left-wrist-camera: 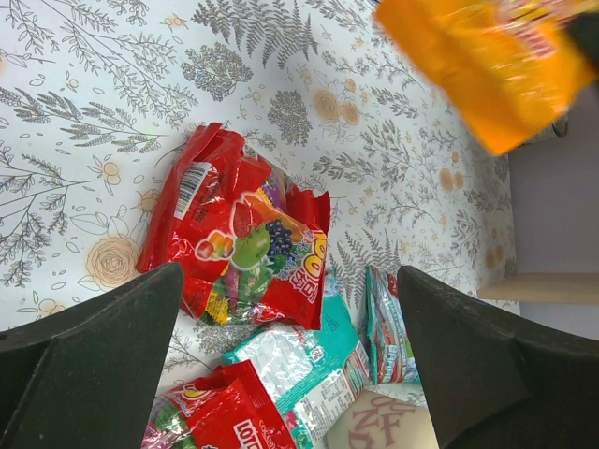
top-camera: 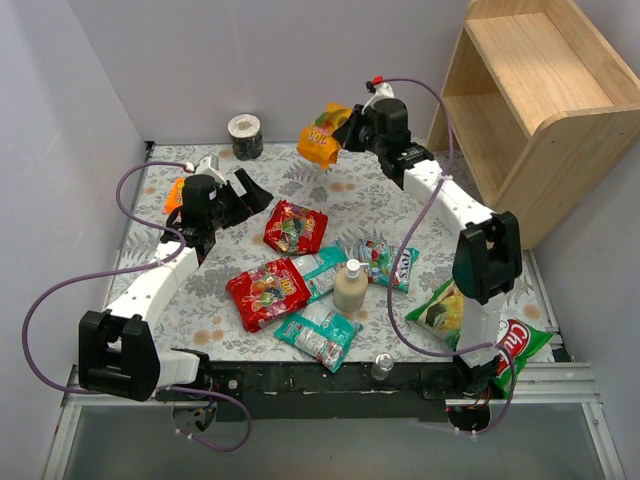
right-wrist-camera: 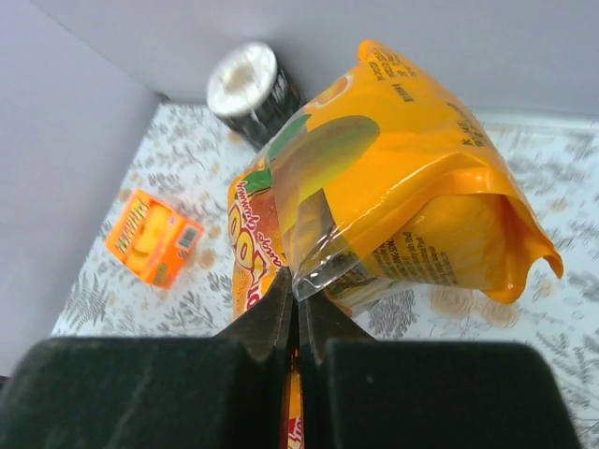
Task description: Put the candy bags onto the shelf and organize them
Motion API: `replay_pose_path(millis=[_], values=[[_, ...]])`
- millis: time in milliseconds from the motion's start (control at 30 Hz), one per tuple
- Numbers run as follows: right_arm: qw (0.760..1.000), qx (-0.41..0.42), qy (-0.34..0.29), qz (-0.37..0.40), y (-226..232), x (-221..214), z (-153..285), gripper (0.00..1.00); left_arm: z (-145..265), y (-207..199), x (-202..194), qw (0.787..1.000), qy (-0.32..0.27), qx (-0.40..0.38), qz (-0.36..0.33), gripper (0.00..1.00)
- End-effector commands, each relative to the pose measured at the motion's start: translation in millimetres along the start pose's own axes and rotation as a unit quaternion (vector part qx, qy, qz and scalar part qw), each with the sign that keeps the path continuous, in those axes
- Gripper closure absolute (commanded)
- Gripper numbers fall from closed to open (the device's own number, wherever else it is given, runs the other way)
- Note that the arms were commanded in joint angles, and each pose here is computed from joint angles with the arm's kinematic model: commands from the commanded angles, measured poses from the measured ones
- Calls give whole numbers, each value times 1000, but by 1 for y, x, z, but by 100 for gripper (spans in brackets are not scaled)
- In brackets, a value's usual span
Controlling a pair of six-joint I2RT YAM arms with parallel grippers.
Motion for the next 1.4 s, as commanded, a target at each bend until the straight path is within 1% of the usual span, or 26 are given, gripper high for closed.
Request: replay_pose_path(millis=[0,133,233,300,367,500,533,600,633,767,900,967,1033,1133,1233,1267,1300,1367], values=[[973,30,-218,67,57,125,76,99,3,-1,1,1000,-1,-1,-2,2],[951,4,-293,99,68,164,117,99,3,0,-1,1000,2,-2,0,2],[929,-36,-344,130,74,198,150,99,4,-2,-2,1000,9,-17,-7,2],[919,-74,-360,143,64,214,161,99,6,-7,-3,999,15,-38,-16,2],[908,-90,-380,151,59,228,174,99,6,-10,-3,999,13,-45,-17,2],[882,-141,-417,165,36,251,202,99,8,-13,-4,998,20,-61,-20,2],[871,-144,-439,165,38,258,217,99,8,-14,-4,998,18,-64,-21,2],[861,-161,-454,166,26,262,228,99,8,-14,-5,997,21,-66,-19,2],[851,-162,-472,164,28,268,239,99,9,-15,-5,997,20,-70,-20,2],[826,-203,-501,163,11,285,265,99,11,-16,-6,997,17,-76,-27,2],[814,-221,-513,162,-5,299,280,99,11,-15,-7,996,19,-77,-28,2],[812,-224,-514,162,-15,304,283,99,11,-15,-8,996,19,-78,-27,2],[817,-220,-508,162,-25,309,281,99,11,-15,-9,996,21,-79,-27,2],[836,-188,-482,181,-47,313,273,99,10,-15,-9,996,23,-79,-26,2],[856,-173,-457,170,-72,314,266,99,10,-16,-10,996,24,-81,-27,2],[859,-156,-454,176,-74,319,272,98,10,-16,-10,996,24,-81,-27,2],[867,-147,-448,161,-79,319,269,97,10,-16,-10,996,25,-81,-27,2],[878,-124,-436,157,-85,320,266,94,10,-15,-11,996,26,-81,-26,2]])
Point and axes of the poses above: each gripper's point midway between its finger pads, its own z axis back along the fingers, its own y axis along the line the jaws close on, x = y × z, the point moved 8 cm from there along z, back along the fingers, and after that the axes turned 2 degrees about z, right-handed, at the moved point
